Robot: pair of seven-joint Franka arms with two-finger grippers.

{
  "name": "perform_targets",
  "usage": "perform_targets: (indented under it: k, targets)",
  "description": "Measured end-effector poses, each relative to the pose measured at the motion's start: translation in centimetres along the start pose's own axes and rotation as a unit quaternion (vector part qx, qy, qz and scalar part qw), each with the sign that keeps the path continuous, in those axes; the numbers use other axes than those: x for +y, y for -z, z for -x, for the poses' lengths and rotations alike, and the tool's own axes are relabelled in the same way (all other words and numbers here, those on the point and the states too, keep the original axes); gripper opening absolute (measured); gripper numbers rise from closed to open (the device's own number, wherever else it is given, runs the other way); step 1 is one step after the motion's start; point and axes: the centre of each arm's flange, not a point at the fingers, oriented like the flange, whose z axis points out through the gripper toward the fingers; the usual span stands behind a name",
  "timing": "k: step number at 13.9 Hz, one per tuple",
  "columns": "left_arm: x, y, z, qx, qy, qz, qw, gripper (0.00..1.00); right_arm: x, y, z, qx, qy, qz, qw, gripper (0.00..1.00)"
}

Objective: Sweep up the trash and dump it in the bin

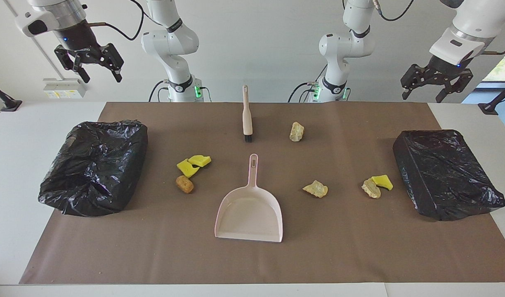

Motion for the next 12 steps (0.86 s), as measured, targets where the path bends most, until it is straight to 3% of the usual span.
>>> perform_targets:
  k: [12]
  targets:
    - [0.6, 0.0, -0.1, 0.0, -0.006, 0.0, 1.0, 1.0, -1.6, 0.1, 0.3, -0.001, 0.013, 0.001, 1.0, 1.0]
